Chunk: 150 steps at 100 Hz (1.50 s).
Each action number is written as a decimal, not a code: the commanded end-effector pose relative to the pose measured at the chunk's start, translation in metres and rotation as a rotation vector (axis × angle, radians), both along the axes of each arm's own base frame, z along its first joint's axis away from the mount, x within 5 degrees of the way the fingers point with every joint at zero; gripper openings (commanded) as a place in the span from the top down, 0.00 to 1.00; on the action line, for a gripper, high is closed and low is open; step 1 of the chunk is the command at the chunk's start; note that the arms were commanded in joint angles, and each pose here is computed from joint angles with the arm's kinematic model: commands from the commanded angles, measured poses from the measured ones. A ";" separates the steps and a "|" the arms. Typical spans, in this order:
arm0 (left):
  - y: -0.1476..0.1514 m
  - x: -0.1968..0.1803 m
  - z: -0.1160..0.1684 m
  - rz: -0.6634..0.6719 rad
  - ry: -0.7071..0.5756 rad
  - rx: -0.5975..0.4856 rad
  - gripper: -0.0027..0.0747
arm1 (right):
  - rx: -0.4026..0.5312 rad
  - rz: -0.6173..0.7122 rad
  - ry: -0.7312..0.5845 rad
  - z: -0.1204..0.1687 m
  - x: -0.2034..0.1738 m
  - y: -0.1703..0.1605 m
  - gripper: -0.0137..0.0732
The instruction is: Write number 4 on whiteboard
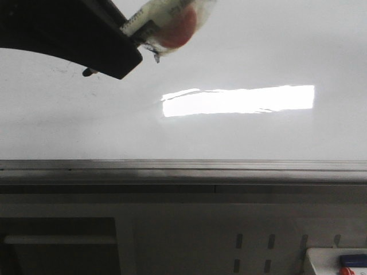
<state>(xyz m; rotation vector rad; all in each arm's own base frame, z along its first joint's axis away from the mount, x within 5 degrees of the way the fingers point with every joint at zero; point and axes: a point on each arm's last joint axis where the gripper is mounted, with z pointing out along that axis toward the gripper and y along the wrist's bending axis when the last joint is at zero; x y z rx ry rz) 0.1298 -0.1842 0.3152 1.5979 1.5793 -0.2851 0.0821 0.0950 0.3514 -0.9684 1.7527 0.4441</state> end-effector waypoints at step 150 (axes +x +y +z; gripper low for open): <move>0.010 -0.023 0.041 0.075 0.031 -0.279 0.33 | -0.050 0.126 -0.114 -0.008 0.033 0.066 0.92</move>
